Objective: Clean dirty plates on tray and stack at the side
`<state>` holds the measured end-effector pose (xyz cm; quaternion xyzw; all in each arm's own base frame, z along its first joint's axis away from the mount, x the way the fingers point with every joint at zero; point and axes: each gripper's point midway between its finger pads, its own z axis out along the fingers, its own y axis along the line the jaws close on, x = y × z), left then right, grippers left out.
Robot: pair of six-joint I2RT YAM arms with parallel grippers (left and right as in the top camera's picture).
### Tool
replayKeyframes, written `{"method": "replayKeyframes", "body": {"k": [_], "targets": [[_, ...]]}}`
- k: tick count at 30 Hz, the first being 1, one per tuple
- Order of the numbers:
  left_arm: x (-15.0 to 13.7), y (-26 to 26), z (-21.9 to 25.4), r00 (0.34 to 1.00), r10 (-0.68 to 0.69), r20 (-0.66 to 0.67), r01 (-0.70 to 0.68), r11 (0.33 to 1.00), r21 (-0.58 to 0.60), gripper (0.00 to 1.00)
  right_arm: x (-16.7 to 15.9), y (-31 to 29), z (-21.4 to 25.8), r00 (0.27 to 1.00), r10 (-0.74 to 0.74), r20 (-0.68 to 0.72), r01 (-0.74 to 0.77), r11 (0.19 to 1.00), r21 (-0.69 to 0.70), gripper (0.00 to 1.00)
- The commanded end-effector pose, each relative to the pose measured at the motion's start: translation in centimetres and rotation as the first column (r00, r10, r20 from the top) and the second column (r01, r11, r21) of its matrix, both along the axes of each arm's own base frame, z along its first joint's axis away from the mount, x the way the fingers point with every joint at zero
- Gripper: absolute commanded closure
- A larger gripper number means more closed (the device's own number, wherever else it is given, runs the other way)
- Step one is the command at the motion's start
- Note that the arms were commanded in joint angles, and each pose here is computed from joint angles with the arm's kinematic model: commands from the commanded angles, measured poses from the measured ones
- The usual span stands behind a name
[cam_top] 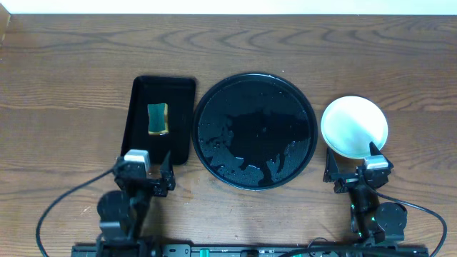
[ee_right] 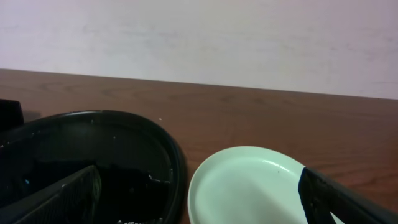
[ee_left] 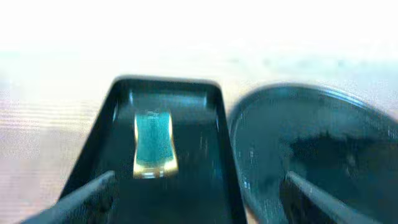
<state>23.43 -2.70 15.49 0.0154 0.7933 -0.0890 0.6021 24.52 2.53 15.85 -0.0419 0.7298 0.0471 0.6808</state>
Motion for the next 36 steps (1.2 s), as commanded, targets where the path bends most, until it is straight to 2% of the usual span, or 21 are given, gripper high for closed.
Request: {"method": "replayKeyframes", "body": {"k": [1, 7, 12, 17, 36], "targets": [[0.2, 0.2, -0.3, 0.996, 0.016, 0.089, -0.015, 1.0, -0.01, 0.18, 0.0, 0.1, 0.0, 1.0, 0.007, 0.002, -0.007, 1.0, -0.004, 0.01], [1.1, 0.8, 0.0, 0.982, 0.047, 0.182, -0.047, 0.999, -0.002, 0.18, 0.0, 0.1, 0.0, 1.0, 0.007, 0.002, -0.007, 1.0, -0.004, 0.01], [1.1, 1.1, 1.3, 0.968, 0.039, 0.247, -0.059, 0.995, 0.075, 0.18, -0.1, 0.2, 0.0, 1.0, 0.007, 0.002, -0.007, 1.0, -0.004, 0.01], [0.9, 0.9, -1.5, 0.99, 0.032, 0.137, -0.043, 0.996, 0.079, 0.18, 0.0, 0.1, 0.0, 1.0, 0.007, 0.002, -0.007, 1.0, -0.004, 0.01], [0.9, 0.9, -1.4, 0.99, 0.033, 0.138, -0.044, 0.996, 0.077, 0.18, 0.0, 0.1, 0.0, 1.0, 0.007, 0.002, -0.007, 1.0, -0.004, 0.01]]}}
